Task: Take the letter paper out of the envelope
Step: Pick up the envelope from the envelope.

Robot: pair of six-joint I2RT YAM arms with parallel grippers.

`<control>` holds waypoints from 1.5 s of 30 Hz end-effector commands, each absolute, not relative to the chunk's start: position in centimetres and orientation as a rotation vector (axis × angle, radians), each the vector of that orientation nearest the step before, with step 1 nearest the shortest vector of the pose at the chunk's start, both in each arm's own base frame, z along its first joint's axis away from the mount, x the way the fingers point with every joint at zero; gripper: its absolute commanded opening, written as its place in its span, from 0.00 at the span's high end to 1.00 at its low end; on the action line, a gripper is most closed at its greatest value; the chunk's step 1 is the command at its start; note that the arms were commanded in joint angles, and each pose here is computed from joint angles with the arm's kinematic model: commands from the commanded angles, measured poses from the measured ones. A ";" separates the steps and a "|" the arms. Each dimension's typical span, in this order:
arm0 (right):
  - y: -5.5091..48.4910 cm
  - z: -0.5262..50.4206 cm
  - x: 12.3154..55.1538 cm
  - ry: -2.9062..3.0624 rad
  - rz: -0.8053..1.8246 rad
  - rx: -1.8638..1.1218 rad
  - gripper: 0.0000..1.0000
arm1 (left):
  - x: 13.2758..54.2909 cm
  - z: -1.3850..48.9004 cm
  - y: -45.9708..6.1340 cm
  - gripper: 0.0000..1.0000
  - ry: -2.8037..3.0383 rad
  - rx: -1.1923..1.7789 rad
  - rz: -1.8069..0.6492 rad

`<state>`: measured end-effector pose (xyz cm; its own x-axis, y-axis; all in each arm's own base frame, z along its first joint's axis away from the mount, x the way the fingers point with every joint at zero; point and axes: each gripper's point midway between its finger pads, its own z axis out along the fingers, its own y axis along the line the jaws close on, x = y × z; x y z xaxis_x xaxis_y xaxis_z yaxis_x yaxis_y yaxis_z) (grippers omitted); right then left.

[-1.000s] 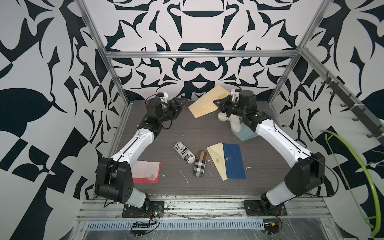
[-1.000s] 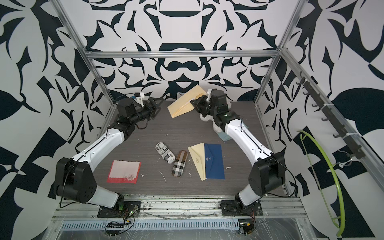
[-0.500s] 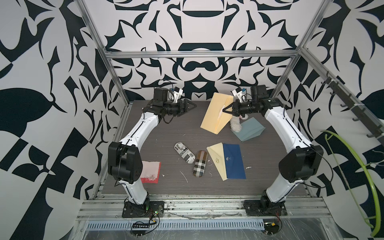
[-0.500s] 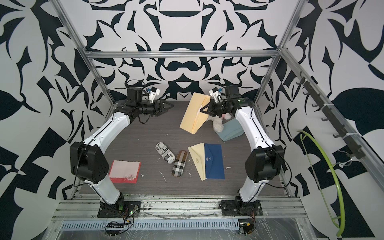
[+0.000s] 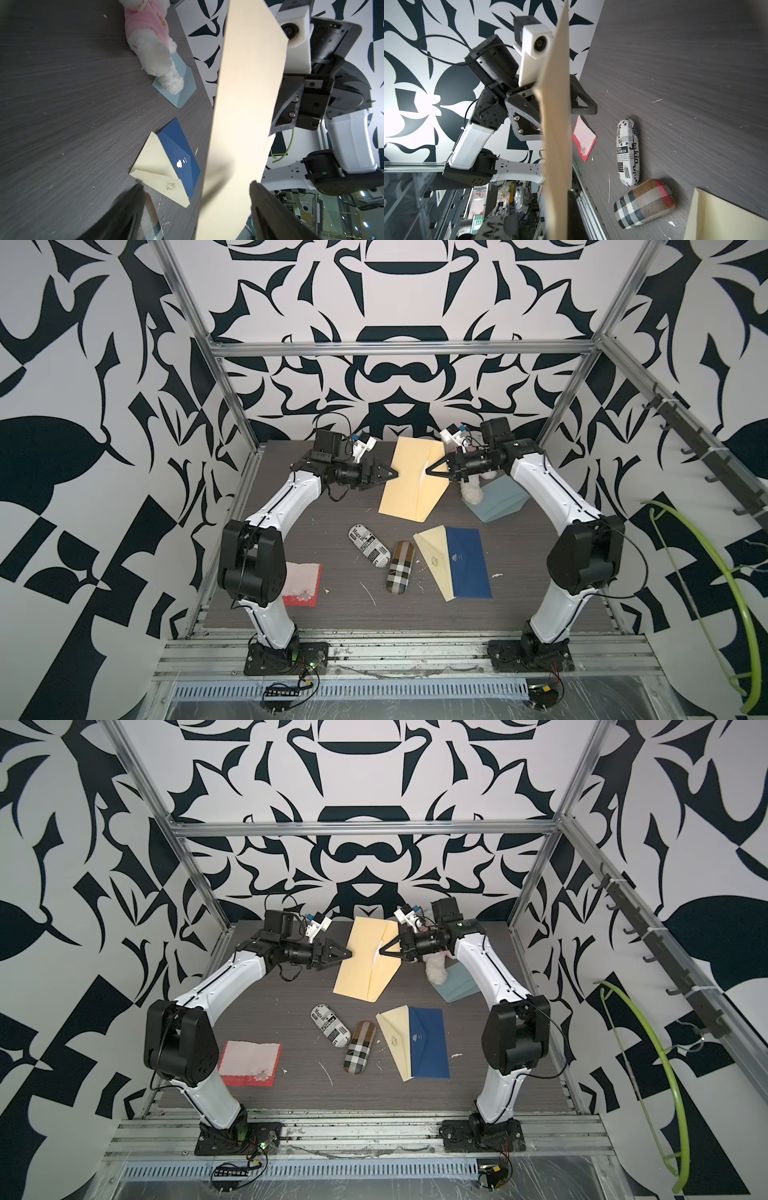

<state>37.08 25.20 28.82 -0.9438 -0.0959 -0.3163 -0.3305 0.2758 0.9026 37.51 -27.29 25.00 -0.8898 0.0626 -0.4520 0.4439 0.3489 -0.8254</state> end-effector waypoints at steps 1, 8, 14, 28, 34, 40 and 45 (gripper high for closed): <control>26.0 30.0 36.4 2.280 1.809 -0.476 1.00 | 36.5 26.2 -27.4 0.16 2.233 0.499 -1.575; 27.1 29.3 35.8 2.273 1.893 -0.513 1.00 | 35.6 26.3 -27.5 0.19 2.219 0.505 -1.635; 28.1 29.4 35.5 2.252 1.961 -0.550 1.00 | 35.5 26.7 -27.8 0.47 2.211 0.498 -1.692; 26.7 29.1 37.4 2.247 1.872 -0.472 0.85 | 36.0 29.5 -27.9 1.00 2.178 0.389 -1.788; 26.0 29.0 37.6 2.222 1.784 -0.380 0.62 | 37.7 31.4 -28.1 1.00 2.132 0.260 -1.816; 25.3 30.1 37.4 2.132 1.742 -0.277 0.58 | 38.8 32.8 -28.2 1.00 2.072 0.185 -1.859; 25.1 29.9 37.2 2.110 1.749 -0.231 0.57 | 39.4 34.0 -28.3 1.00 2.018 0.154 -1.910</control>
